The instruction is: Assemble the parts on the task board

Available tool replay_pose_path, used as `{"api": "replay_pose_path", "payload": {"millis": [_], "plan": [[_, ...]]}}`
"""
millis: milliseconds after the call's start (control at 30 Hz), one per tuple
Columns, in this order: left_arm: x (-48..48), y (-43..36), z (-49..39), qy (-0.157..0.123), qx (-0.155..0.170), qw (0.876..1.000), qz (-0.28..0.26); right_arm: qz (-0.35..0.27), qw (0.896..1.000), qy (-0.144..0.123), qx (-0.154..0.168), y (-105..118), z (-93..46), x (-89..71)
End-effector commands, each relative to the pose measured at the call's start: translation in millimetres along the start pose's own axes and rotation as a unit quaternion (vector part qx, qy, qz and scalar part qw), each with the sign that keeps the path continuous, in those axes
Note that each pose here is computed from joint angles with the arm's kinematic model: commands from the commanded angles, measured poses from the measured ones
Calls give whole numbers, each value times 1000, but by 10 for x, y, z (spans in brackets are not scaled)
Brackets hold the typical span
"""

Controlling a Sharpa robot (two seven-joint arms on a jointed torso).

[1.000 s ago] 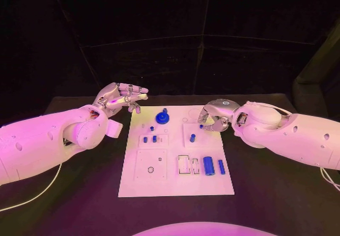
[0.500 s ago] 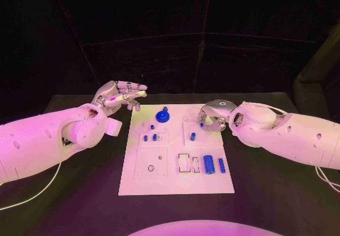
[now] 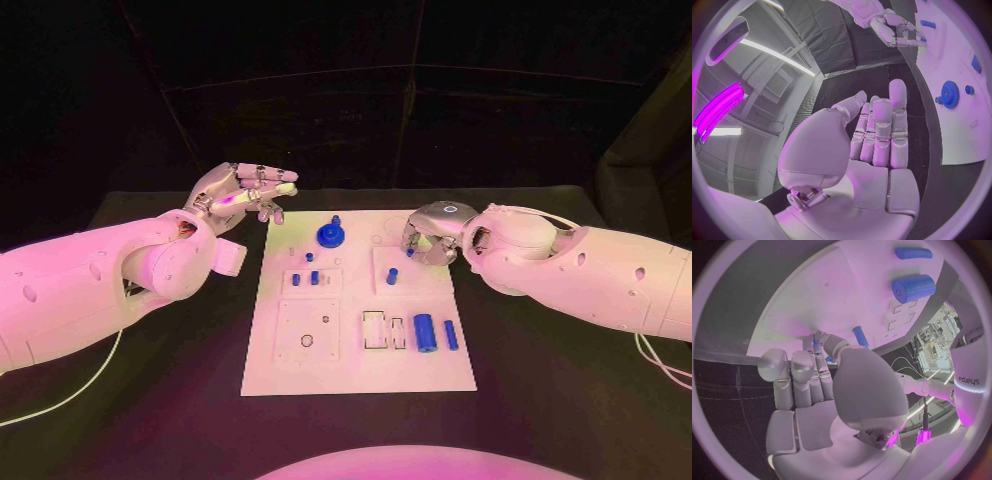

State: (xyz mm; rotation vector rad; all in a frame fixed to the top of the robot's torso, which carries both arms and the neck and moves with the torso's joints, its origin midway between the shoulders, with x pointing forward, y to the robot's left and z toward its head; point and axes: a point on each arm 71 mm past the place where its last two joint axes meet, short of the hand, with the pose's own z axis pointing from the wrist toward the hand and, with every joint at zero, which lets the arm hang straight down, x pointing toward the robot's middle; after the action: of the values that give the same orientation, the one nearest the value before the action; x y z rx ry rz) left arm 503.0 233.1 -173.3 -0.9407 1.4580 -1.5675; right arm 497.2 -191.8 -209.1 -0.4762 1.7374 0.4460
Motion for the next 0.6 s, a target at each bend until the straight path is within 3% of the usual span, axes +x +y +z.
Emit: {"api": "replay_pose_path", "payload": {"millis": [33, 400, 600], "plan": [[7, -22, 0, 4, 10, 1000, -6, -6, 1000, 22, 4, 2, -1, 70], [-6, -23, -7, 2, 10, 1000, -5, -12, 1000, 19, 8, 27, 9, 81], [-13, -22, -10, 2, 9, 1000, -5, -15, 1000, -13, 10, 33, -1, 39]]}}
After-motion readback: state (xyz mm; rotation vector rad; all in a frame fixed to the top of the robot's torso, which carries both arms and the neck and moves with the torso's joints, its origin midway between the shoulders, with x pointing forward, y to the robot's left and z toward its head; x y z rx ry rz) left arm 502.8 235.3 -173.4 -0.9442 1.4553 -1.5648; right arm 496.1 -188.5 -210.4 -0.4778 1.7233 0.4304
